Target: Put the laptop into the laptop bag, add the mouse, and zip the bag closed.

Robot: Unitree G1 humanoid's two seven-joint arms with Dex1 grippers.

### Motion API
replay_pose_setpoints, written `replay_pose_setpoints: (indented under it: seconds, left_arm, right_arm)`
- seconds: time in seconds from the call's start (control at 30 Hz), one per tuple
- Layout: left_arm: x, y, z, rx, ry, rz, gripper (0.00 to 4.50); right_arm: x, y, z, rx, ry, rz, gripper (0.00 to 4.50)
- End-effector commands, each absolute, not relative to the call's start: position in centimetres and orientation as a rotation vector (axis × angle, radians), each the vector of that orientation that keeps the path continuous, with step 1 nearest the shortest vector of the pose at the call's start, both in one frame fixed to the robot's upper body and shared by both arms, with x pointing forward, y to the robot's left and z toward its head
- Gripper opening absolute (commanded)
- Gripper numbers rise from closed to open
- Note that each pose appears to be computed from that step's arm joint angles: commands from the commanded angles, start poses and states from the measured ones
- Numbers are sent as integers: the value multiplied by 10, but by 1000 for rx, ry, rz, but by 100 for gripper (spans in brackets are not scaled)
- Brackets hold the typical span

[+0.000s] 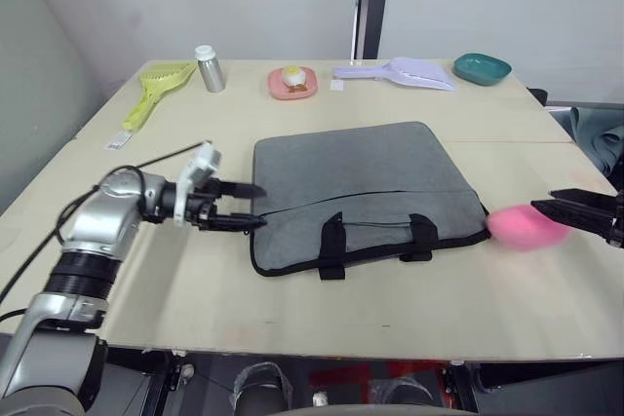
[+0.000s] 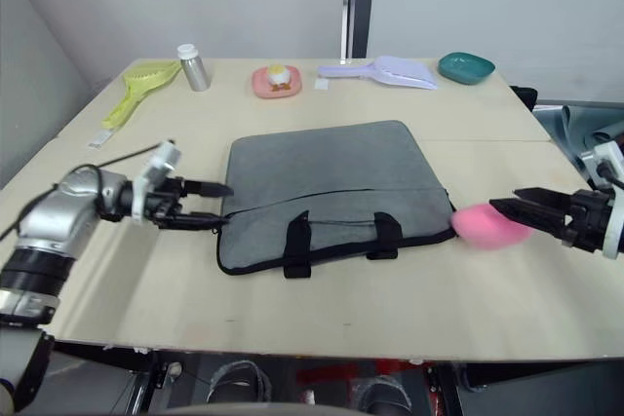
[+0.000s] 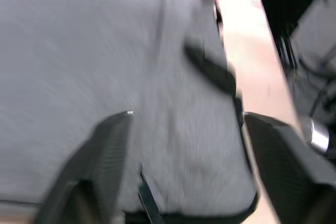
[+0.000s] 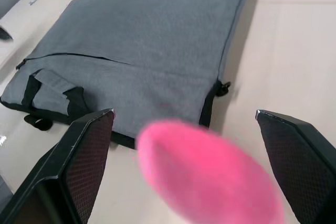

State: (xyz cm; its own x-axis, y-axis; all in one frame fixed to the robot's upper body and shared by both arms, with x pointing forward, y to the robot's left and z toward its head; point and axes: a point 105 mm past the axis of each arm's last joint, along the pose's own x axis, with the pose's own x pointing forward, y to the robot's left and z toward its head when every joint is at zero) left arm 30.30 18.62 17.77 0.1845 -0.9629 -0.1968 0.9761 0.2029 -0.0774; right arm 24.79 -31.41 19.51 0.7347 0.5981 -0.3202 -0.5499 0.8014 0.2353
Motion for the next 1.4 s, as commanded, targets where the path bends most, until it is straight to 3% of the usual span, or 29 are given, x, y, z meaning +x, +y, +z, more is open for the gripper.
replay_pose_setpoints:
  seconds: [0.03, 0.2, 0.37, 0.47, 0.63, 0.73, 1.0, 1.13, 1.23, 1.4]
  left_arm:
    - [297, 196, 198, -6, 216, -1338, 447]
    - [282, 207, 197, -56, 313, -1339, 447]
    - [270, 225, 175, 3, 475, -1266, 447]
    - [268, 234, 148, -21, 634, -1182, 447]
    - [260, 233, 120, -176, 780, -1107, 447]
    - [259, 223, 110, -234, 802, -1094, 447]
    - [288, 190, 99, -482, 737, -1010, 447]
    - [283, 178, 86, -502, 791, -999, 450]
    - [283, 176, 86, -514, 793, -1002, 365]
    - [285, 178, 87, -464, 802, -981, 185]
  right_arm:
    - [252, -314, 202, 51, 379, 646, 450]
    - [254, -312, 196, 24, 415, 665, 450]
    - [267, -292, 188, -45, 463, 735, 450]
    - [281, -283, 166, -60, 531, 746, 450]
    - [304, -287, 138, -19, 602, 726, 450]
    - [314, -289, 137, 12, 598, 727, 450]
    - [321, -275, 115, 61, 681, 790, 450]
    - [321, -272, 109, 78, 696, 801, 335]
    - [324, -270, 108, 92, 687, 801, 235]
    - [323, -257, 116, 100, 655, 865, 66]
